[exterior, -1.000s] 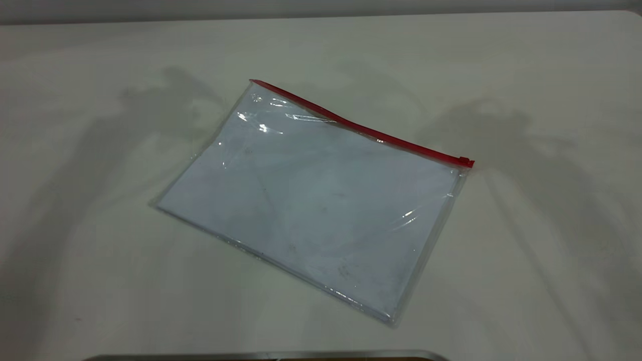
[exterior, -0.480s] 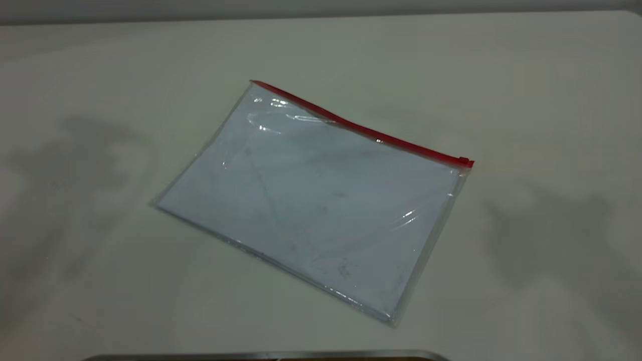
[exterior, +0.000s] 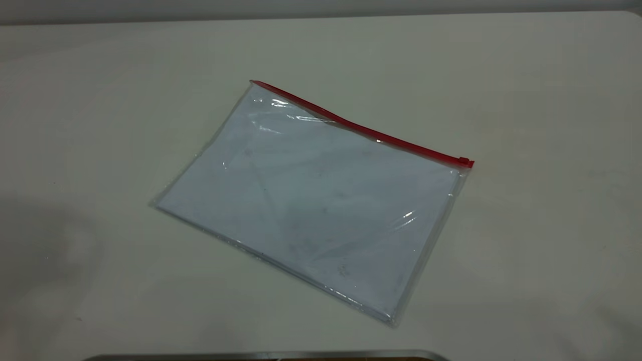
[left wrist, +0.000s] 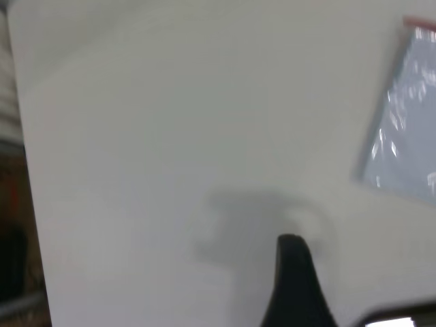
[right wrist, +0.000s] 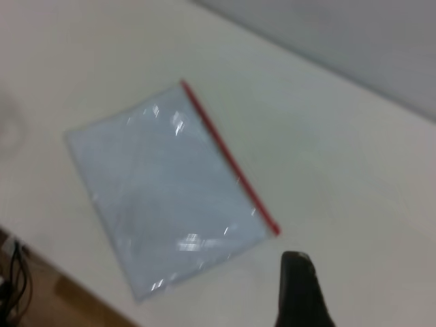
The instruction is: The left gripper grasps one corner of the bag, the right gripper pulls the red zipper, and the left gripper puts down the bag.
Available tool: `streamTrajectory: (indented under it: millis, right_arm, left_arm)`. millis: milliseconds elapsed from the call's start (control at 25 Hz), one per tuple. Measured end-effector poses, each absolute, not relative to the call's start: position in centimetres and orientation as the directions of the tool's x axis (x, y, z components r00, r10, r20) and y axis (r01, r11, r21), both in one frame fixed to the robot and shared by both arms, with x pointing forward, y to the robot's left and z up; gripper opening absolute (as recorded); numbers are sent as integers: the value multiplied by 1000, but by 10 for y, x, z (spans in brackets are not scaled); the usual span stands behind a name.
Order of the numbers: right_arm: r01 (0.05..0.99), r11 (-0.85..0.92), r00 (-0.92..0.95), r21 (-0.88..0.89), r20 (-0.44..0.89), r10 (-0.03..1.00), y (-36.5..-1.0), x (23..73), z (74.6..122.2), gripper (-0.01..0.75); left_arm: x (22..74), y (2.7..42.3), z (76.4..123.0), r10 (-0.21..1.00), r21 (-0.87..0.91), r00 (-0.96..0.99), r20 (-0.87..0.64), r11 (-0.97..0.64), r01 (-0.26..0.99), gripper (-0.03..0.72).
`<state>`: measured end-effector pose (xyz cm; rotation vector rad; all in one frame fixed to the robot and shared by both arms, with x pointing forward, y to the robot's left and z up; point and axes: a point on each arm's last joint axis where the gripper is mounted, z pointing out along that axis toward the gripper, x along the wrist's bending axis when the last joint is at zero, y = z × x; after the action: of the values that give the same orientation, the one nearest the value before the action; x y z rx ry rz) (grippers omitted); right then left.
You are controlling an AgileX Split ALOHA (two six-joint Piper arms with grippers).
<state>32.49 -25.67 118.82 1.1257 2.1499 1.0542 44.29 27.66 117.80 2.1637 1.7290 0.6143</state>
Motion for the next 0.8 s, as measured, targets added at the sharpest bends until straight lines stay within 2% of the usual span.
streamTrajectory:
  millis: [400, 800]
  right_arm:
    - [488, 374, -550, 789, -55, 833, -272, 253, 1097, 506]
    - [454, 382, -501, 805, -124, 857, -282, 237, 1048, 506]
  left_arm:
    - [331, 295, 1109, 975, 470, 184, 123, -220, 855, 578]
    - [269, 299, 1072, 972, 584, 220, 80, -224, 780, 578]
